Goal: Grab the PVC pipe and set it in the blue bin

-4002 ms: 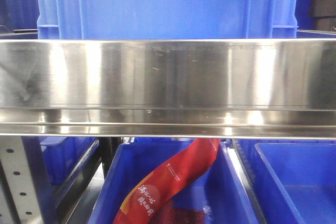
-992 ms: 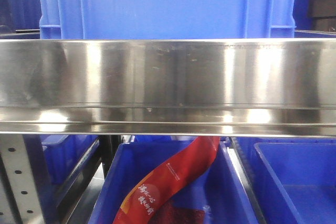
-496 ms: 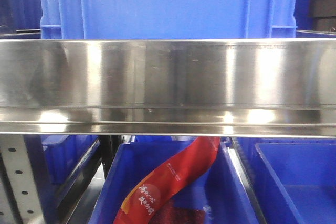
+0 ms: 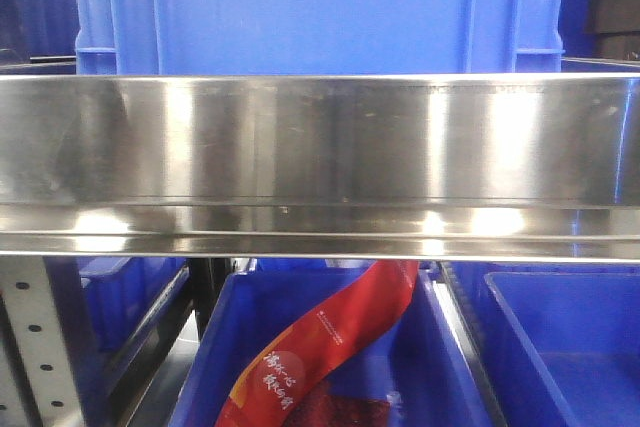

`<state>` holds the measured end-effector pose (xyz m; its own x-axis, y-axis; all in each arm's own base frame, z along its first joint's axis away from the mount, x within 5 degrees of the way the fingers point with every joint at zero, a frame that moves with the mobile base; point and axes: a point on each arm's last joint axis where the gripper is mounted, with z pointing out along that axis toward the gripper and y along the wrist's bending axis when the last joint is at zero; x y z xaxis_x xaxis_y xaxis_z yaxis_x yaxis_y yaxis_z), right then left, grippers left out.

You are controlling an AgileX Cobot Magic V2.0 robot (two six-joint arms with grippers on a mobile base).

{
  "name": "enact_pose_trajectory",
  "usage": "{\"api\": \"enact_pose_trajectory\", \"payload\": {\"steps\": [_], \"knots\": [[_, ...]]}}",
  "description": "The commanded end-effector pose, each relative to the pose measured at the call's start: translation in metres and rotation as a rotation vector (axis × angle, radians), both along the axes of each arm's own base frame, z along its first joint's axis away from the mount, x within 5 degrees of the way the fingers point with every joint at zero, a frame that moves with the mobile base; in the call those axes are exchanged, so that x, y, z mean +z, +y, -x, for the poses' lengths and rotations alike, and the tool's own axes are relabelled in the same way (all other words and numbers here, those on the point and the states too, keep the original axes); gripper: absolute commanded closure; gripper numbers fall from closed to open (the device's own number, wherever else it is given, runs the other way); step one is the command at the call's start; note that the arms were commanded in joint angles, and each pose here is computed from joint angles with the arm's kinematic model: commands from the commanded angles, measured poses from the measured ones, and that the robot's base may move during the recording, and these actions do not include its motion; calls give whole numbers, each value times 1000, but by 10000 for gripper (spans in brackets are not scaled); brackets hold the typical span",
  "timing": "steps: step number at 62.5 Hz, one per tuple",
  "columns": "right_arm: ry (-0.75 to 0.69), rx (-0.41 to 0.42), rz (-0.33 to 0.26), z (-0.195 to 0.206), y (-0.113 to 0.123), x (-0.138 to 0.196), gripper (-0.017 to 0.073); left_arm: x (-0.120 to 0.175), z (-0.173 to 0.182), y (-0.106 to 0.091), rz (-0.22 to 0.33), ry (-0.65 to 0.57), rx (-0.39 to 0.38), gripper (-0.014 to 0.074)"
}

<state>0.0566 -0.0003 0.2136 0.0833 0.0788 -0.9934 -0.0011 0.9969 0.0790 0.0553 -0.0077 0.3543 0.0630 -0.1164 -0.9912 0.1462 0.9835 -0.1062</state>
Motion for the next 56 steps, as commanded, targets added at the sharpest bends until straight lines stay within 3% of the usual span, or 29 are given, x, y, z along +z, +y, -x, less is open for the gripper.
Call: {"api": "enact_pose_trajectory", "payload": {"steps": [1,22,35,56], "knots": [[-17,-5,-18,1,0,1,727,2,1,1,3,-25,7,704],[-14,0,-18,1,0,0,727,2,1,1,3,-27,7,704],[-13,3,33,1,0,0,727,2,1,1,3,-27,7,704],[-13,3,33,1,0,0,727,2,1,1,3,-27,7,704]]}}
